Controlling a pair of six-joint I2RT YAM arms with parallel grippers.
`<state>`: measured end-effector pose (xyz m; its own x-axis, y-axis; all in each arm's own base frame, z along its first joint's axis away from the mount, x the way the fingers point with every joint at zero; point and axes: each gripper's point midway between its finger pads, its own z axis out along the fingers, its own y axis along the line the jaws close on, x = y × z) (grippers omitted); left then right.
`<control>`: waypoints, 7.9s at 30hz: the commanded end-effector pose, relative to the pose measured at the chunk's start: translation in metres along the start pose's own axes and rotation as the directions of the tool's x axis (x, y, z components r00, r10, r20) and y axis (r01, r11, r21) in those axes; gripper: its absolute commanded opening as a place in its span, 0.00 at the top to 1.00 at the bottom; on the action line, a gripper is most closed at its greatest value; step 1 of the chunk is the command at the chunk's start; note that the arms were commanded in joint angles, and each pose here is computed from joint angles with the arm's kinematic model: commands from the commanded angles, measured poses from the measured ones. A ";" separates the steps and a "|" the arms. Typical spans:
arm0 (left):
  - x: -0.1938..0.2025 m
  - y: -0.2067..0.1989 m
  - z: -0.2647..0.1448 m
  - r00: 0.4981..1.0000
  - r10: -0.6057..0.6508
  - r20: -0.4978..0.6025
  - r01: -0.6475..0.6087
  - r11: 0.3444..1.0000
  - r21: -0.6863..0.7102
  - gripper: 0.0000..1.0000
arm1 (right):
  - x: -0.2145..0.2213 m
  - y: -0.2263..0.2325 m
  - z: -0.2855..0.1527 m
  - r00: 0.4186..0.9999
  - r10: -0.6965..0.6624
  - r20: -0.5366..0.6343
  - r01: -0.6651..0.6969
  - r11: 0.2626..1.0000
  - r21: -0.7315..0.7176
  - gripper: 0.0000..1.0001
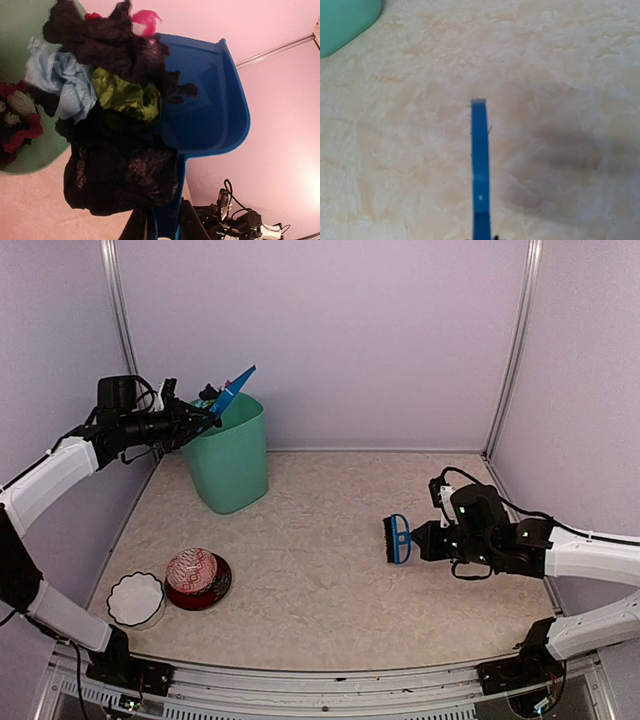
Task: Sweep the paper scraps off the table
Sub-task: Dump the paper scraps in the dustpan into the trash bin, then place the dustpan at the center of the board, then put down the broom at the center of the board, then reset both arms
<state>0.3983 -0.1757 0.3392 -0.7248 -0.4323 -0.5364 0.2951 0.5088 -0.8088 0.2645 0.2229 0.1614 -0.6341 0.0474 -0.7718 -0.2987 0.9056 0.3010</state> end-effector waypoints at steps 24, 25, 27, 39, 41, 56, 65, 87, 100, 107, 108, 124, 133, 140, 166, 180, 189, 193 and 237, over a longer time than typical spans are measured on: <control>-0.024 -0.021 -0.006 0.833 -0.532 -0.149 0.518 0.658 0.546 1.00 | -0.001 0.001 0.000 0.998 0.056 0.024 -0.055 0.998 -0.031 1.00; -0.024 -0.022 -0.006 0.834 -0.532 -0.146 0.517 0.662 0.543 1.00 | -0.001 0.001 0.000 0.998 0.056 0.025 -0.055 0.998 -0.031 1.00; -0.026 -0.024 -0.010 0.839 -0.531 -0.122 0.504 0.673 0.542 1.00 | -0.002 0.001 0.000 0.998 0.056 0.026 -0.055 0.998 -0.030 1.00; -0.033 -0.041 -0.040 0.932 -0.353 0.078 0.296 0.869 0.397 1.00 | -0.003 -0.002 -0.008 0.997 0.065 0.043 -0.063 0.997 -0.033 1.00; -0.031 -0.049 -0.046 0.954 -0.281 0.104 0.228 0.905 0.360 1.00 | -0.004 -0.002 -0.009 0.997 0.059 0.047 -0.058 0.998 -0.028 1.00; 0.078 -0.079 -0.036 0.979 0.200 0.039 -0.200 0.980 0.003 1.00 | -0.014 -0.001 -0.003 0.999 0.010 0.051 -0.010 1.000 -0.005 1.00; 0.170 -0.060 -0.002 0.927 0.356 -0.117 -0.371 0.917 -0.146 1.00 | -0.021 -0.022 -0.011 0.996 0.009 0.091 -0.016 0.996 0.082 1.00; 0.318 -0.017 0.069 0.745 0.513 -0.427 -0.647 0.711 -0.275 1.00 | -0.018 -0.070 -0.043 0.974 0.128 0.184 -0.161 0.971 0.177 1.00; 0.373 0.009 0.105 0.679 0.507 -0.531 -0.696 0.673 -0.249 1.00 | -0.011 -0.082 -0.042 0.951 0.242 0.192 -0.269 0.955 0.128 1.00; 0.391 0.022 0.121 0.650 0.496 -0.576 -0.714 0.657 -0.240 1.00 | -0.008 -0.079 -0.039 0.936 0.301 0.184 -0.317 0.946 0.062 1.00; 0.393 0.023 0.123 0.646 0.493 -0.582 -0.717 0.654 -0.241 1.00 | -0.008 -0.078 -0.038 0.934 0.307 0.182 -0.321 0.946 0.051 1.00; 0.399 0.047 0.165 0.651 0.451 -0.611 -0.699 0.669 -0.251 0.78 | -0.015 -0.059 -0.033 0.888 0.423 0.179 -0.410 0.906 -0.107 1.00; 0.383 0.043 0.169 0.681 0.446 -0.581 -0.668 0.703 -0.244 0.43 | -0.017 -0.060 -0.026 0.857 0.484 0.178 -0.467 0.874 -0.131 1.00; 0.350 0.014 0.156 0.717 0.482 -0.502 -0.654 0.714 -0.249 0.15 | -0.022 -0.054 -0.014 0.826 0.542 0.154 -0.512 0.836 -0.196 1.00; 0.124 0.004 -0.002 0.859 0.495 -0.132 -0.476 0.675 -0.563 0.01 | -0.013 -0.057 0.097 0.787 0.616 0.009 -0.601 0.770 -0.214 0.98; 0.064 0.032 -0.060 0.888 0.460 0.026 -0.342 0.696 -0.631 0.01 | 0.019 -0.100 0.100 0.794 0.608 -0.017 -0.607 0.791 -0.075 0.59; 0.044 0.042 -0.078 0.886 0.456 0.082 -0.294 0.690 -0.661 0.01 | 0.019 -0.140 0.066 0.862 0.502 0.064 -0.506 0.853 0.124 0.28; 0.038 0.048 -0.086 0.885 0.457 0.090 -0.282 0.680 -0.677 0.01 | 0.007 -0.160 0.038 0.896 0.423 0.137 -0.445 0.857 0.259 0.12; 0.025 0.184 -0.156 0.804 0.586 0.103 -0.215 0.447 -0.868 0.01 | -0.082 -0.237 0.003 0.793 -0.427 0.435 0.135 0.819 0.557 0.00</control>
<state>0.3204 0.0439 0.2068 -0.3826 -0.1622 -0.9096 -0.3841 0.9233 -0.0031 0.3877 0.0112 0.1422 -0.1455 -0.2254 -0.9633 0.0754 0.9683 -0.2380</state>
